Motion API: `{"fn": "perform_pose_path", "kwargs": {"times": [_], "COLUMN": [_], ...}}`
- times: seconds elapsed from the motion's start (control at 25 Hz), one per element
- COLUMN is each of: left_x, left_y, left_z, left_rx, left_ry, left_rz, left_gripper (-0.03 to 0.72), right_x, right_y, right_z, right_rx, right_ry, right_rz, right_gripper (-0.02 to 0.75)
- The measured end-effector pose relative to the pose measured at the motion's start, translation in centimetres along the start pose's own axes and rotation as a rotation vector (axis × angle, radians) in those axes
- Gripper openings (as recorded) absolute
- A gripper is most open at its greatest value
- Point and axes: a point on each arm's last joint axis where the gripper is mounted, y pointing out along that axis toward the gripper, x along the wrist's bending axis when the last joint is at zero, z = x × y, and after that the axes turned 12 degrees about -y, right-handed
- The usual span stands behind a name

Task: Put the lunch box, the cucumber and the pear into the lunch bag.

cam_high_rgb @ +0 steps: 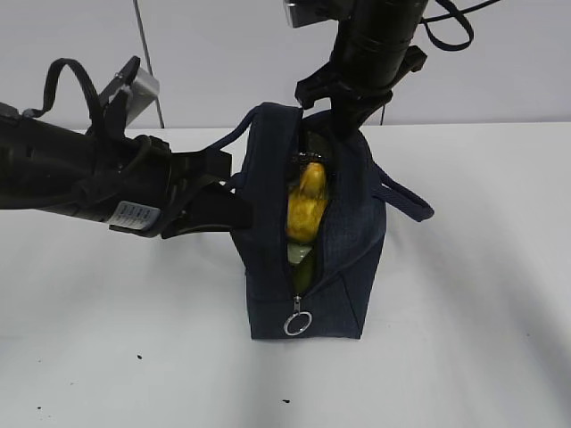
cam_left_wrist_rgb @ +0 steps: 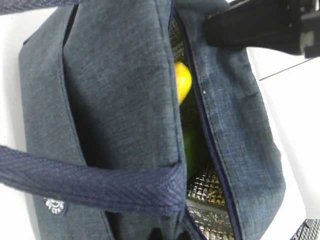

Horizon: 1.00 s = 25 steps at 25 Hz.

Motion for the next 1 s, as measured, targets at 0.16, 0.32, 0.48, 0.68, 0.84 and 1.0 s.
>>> {"fn": "perform_pose_path", "kwargs": {"times": [0.16, 0.32, 0.48, 0.68, 0.84, 1.0], "left_x": [0.0, -0.1, -0.1, 0.2, 0.3, 0.3], "left_y": [0.0, 0.0, 0.0, 0.0, 0.0, 0.0], "left_z": [0.0, 0.1, 0.3, 0.6, 0.7, 0.8], "left_rx": [-0.001, 0.012, 0.032, 0.070, 0.085, 0.093], "left_ry": [0.000, 0.000, 0.019, 0.085, 0.118, 0.139], "left_rz": [0.000, 0.010, 0.008, -0.022, -0.033, -0.023], "left_gripper": [-0.015, 0.008, 0.111, 0.356, 0.437, 0.447], "right_x": [0.0, 0.1, 0.5, 0.6, 0.6, 0.6], "right_y": [0.0, 0.0, 0.0, 0.0, -0.3, -3.0], "right_z": [0.0, 0.0, -0.2, -0.3, -0.3, -0.2], "right_rx": [0.000, -0.005, -0.025, -0.030, -0.035, -0.086], "right_ry": [0.000, 0.005, 0.019, 0.023, 0.013, 0.002], "right_rz": [0.000, -0.014, -0.055, -0.065, -0.063, -0.035], "right_gripper": [0.029, 0.052, 0.221, 0.481, 0.515, 0.519]}}
